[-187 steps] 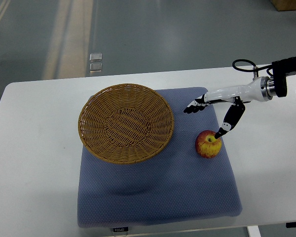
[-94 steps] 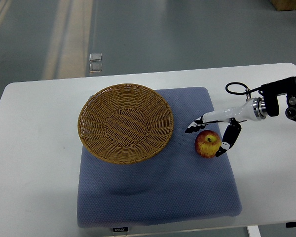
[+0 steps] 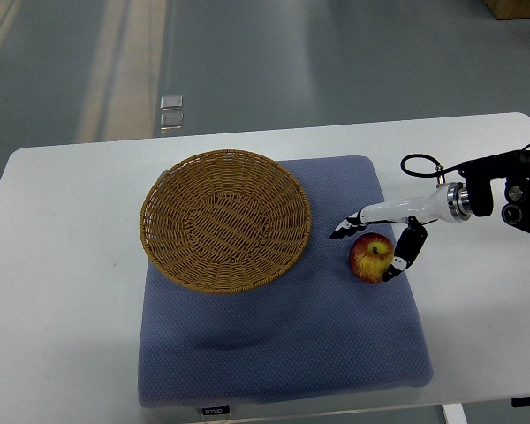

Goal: Place red apple in basket with right hand
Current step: 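Close the right hand fingers around the apple and lift it, then carry the held apple with the right hand over the wicker basket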

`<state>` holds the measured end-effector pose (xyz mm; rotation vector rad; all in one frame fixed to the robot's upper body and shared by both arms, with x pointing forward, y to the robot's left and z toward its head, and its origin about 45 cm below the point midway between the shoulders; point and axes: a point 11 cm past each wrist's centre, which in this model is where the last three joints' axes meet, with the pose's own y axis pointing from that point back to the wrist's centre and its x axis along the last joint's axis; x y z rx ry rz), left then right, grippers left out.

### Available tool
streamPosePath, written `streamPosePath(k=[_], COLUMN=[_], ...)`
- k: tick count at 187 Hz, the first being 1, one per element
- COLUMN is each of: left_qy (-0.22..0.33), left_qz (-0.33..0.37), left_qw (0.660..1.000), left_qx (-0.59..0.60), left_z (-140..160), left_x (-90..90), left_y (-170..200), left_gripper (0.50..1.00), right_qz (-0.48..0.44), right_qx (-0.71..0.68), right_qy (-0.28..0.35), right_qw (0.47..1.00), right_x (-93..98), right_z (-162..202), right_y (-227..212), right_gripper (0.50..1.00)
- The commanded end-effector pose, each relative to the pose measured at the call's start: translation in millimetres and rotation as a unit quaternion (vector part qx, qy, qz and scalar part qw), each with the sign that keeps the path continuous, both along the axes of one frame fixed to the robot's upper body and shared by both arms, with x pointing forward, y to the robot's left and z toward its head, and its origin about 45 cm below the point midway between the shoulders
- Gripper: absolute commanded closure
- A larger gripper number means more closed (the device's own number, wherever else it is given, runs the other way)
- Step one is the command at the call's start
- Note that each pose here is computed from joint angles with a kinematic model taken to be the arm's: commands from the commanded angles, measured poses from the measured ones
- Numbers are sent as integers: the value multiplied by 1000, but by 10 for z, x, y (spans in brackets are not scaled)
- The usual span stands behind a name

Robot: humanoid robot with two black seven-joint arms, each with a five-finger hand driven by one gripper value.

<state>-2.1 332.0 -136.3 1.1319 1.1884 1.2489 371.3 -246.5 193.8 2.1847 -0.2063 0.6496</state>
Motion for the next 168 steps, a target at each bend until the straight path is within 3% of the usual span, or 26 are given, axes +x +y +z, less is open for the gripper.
streamPosePath(k=[1,61,62,67,94,98,107,108,132,133,152,165,168], left_qy=[0,0,0,0,0,0,0,0,0,0,0,0,0], left_qz=[0,0,-1,0,0,0,0,-1,-1,-1,-1,-1,-1], left_qw=[1000,1000,1000,1000,1000,1000,1000,1000,1000,1000,1000,1000,1000], left_qx=[0,0,0,0,0,0,0,0,0,1,1,1,1], left_z=[0,0,0,0,0,0,0,0,0,0,0,0,0], left_x=[0,0,-1,0,0,0,0,-1,-1,-1,-1,-1,-1], left_y=[0,0,0,0,0,0,0,0,0,5,5,5,5], left_gripper=[500,500,500,500,500,500,500,500,500,500,500,500,500], right_qz=[0,1,0,0,-2,-3,-3,-4,-4,-3,2,5,11], right_qx=[-3,-14,-18,-18,-17,-17,-17,-15,-13,-10,-3,-1,0], right_qy=[1,-3,-7,-8,-14,-16,-16,-21,-32,-45,-80,-87,-105], right_qw=[1000,1000,1000,1000,1000,1000,1000,1000,999,999,997,996,994], right_x=[-13,-49,-37,-40,-31,-28,-28,-10,42,113,301,335,421], right_z=[-29,-130,-136,-141,-139,-136,-136,-116,-41,69,399,474,660], right_y=[-10,-57,-79,-80,-80,-87,-87,-83,-70,-42,39,69,127], right_gripper=[587,640,672,693,938,967,967,991,991,991,979,979,977])
